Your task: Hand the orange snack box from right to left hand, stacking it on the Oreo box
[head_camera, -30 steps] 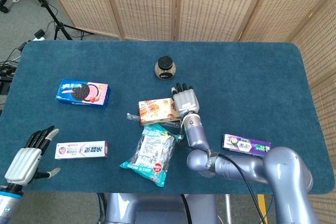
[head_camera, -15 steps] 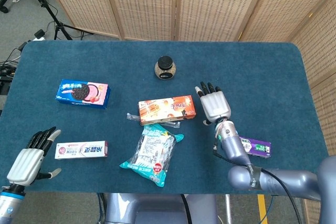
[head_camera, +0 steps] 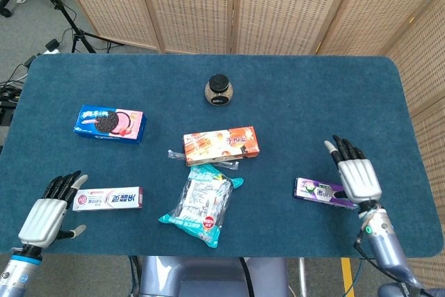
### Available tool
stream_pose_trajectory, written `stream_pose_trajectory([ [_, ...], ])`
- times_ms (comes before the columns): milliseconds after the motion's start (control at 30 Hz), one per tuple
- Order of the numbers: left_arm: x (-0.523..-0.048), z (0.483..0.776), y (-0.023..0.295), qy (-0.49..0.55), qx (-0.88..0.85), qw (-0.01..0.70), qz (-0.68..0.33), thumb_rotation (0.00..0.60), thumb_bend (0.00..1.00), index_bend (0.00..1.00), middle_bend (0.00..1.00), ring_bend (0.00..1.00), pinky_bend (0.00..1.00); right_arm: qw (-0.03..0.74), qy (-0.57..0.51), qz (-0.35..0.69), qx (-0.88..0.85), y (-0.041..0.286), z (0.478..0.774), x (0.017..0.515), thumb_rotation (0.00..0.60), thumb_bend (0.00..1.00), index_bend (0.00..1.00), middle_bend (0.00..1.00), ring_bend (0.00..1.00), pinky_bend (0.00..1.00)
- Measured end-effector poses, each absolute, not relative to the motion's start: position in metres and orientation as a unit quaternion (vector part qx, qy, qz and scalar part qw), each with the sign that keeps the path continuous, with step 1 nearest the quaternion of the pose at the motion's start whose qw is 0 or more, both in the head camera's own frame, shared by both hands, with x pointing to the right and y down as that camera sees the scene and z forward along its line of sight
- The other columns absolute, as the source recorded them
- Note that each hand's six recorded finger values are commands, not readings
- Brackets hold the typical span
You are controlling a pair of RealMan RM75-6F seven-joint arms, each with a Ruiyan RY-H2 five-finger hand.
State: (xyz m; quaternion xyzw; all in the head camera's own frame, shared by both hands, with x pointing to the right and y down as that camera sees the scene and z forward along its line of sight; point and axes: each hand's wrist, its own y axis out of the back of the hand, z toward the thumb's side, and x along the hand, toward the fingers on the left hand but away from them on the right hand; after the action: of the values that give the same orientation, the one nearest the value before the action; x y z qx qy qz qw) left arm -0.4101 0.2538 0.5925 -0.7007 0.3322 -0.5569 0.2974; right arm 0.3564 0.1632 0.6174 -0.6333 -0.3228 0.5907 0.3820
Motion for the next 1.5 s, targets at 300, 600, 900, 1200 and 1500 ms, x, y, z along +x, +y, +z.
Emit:
stream_pose_trajectory([
  [300, -0.4, 0.592, 0.24, 0.332, -0.702, 0.3, -0.555, 0.6, 0.14, 0.03, 0.0, 0.0, 0.0, 0.385, -0.345, 0.598, -0.612, 0.216, 0.593, 0.406, 0.6, 0.0, 0.0, 0.0, 0.0, 0.17],
  [600, -0.375, 0.593, 0.197, 0.331, -0.725, 0.267, -0.542, 0.6, 0.14, 0.03, 0.0, 0.0, 0.0, 0.381, -0.367, 0.596, -0.604, 0.215, 0.581, 0.416, 0.6, 0.0, 0.0, 0.0, 0.0, 0.17],
  [900, -0.334, 0.586, 0.131, 0.322, -0.741, 0.273, -0.522, 0.6, 0.13, 0.03, 0.0, 0.0, 0.0, 0.374, -0.38, 0.59, -0.606, 0.214, 0.575, 0.419, 0.6, 0.0, 0.0, 0.0, 0.0, 0.17],
  [1200, -0.282, 0.605, 0.083, 0.29, -0.76, 0.236, -0.532, 0.6, 0.13, 0.03, 0.0, 0.0, 0.0, 0.36, -0.387, 0.581, -0.619, 0.213, 0.574, 0.419, 0.6, 0.0, 0.0, 0.0, 0.0, 0.17],
  [1500, -0.203, 0.636, 0.053, 0.236, -0.78, 0.184, -0.55, 0.6, 0.13, 0.03, 0.0, 0.0, 0.0, 0.345, -0.394, 0.57, -0.633, 0.214, 0.572, 0.418, 0.6, 0.0, 0.0, 0.0, 0.0, 0.17],
])
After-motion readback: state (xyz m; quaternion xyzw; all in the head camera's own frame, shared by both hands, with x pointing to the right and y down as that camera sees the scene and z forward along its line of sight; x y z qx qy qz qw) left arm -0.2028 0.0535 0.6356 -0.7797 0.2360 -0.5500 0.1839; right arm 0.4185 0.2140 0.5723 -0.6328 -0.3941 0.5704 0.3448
